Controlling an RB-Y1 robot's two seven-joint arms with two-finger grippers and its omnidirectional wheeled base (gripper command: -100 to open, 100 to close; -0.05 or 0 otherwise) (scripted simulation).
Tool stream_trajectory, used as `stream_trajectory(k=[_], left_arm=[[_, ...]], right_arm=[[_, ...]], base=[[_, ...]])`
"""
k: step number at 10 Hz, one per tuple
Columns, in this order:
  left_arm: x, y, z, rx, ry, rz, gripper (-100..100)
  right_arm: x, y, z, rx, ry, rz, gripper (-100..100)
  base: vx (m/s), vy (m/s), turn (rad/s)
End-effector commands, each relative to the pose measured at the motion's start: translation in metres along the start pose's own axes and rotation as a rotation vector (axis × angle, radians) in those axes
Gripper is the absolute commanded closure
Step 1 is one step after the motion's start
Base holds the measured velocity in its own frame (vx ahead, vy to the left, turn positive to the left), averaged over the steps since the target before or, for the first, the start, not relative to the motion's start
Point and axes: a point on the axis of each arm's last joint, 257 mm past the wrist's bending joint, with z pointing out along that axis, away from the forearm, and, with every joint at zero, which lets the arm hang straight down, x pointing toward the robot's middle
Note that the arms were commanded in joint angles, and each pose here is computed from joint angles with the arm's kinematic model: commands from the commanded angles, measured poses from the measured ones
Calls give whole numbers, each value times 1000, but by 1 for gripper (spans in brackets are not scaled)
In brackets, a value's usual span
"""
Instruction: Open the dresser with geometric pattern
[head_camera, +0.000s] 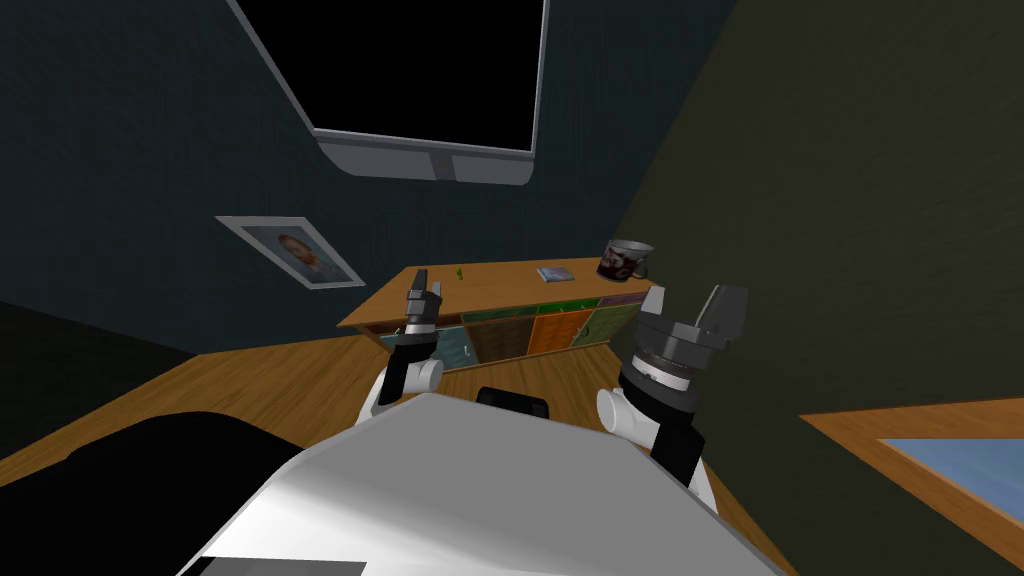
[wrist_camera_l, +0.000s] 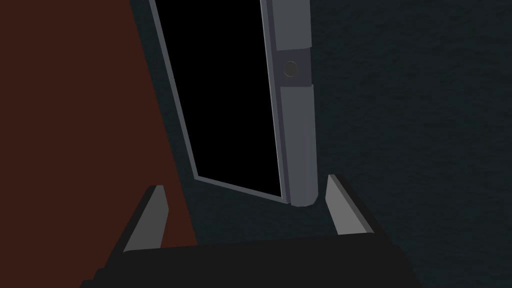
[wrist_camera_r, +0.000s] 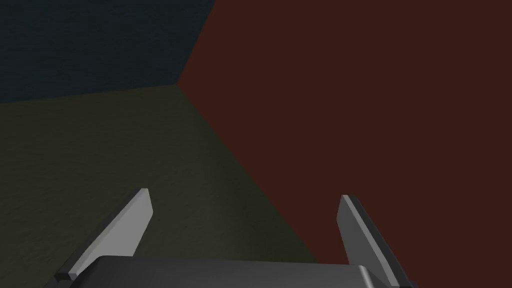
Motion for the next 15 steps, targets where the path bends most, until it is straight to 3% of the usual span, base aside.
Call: stream_trajectory(k=[1,9,10,15], left_arm=[[0,0,0,0,0,0,0],[0,0,0,0,0,0,0],[5,2,0,7,36,15,-100],[17,22,-4,21,134,45,-100]], right_arm=[[0,0,0,0,0,0,0],[0,0,0,0,0,0,0],[0,0,0,0,0,0,0],[0,0,0,0,0,0,0]], base=[[0,0,0],[0,0,0],[11,-7,9],[23,-29,19]])
